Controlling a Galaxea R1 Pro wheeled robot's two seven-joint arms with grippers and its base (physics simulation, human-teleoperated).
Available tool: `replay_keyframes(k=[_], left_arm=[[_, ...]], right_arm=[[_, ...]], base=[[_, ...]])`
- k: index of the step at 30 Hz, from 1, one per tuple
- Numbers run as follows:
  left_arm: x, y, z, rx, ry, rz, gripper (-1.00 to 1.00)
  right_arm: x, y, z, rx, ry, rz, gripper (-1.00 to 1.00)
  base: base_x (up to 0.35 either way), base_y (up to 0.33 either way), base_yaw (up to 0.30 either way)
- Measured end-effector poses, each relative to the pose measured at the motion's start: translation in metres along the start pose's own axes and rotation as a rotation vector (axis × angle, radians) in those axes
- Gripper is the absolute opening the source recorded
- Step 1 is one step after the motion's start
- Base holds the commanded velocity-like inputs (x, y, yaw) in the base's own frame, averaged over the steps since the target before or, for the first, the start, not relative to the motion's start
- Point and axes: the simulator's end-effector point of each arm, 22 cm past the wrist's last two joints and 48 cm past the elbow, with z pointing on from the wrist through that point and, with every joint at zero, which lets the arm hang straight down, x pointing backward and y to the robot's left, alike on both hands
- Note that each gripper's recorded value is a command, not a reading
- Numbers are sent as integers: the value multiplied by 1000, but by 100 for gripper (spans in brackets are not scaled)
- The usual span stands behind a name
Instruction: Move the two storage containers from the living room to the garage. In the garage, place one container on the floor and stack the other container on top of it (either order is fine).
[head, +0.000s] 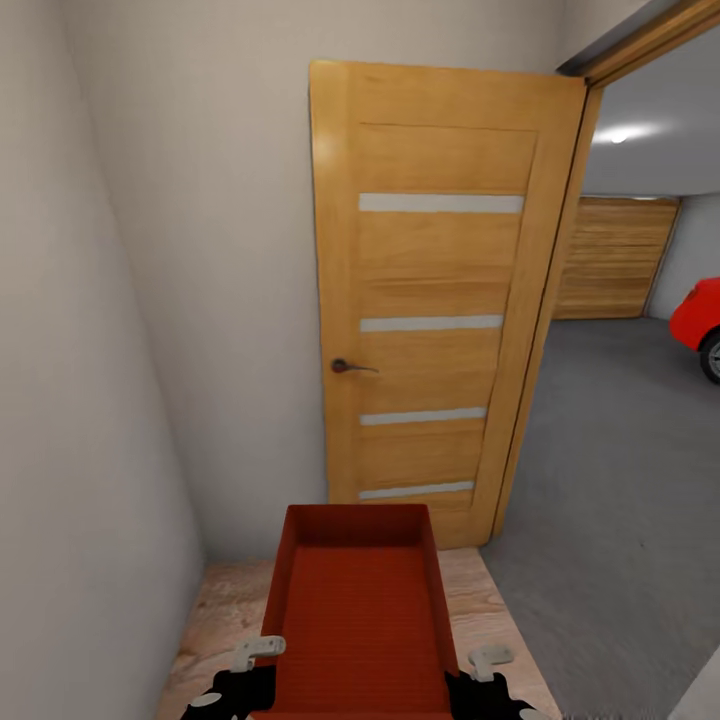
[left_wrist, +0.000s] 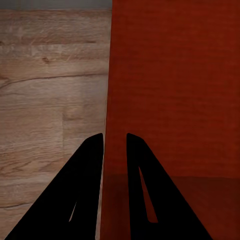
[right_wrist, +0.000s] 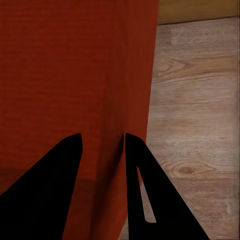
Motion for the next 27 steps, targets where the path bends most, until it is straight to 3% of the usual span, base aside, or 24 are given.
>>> replay_keyframes(k=[19,27], left_arm=[[0,1,0,0,0,0,-100],[-1,1,0,-1,0,0,-100]], right_arm=[[0,1,0,-1,0,1,-100],[0,1,0,-1,0,1,-100]], base=[[234,112,-275],[24,8,-275]])
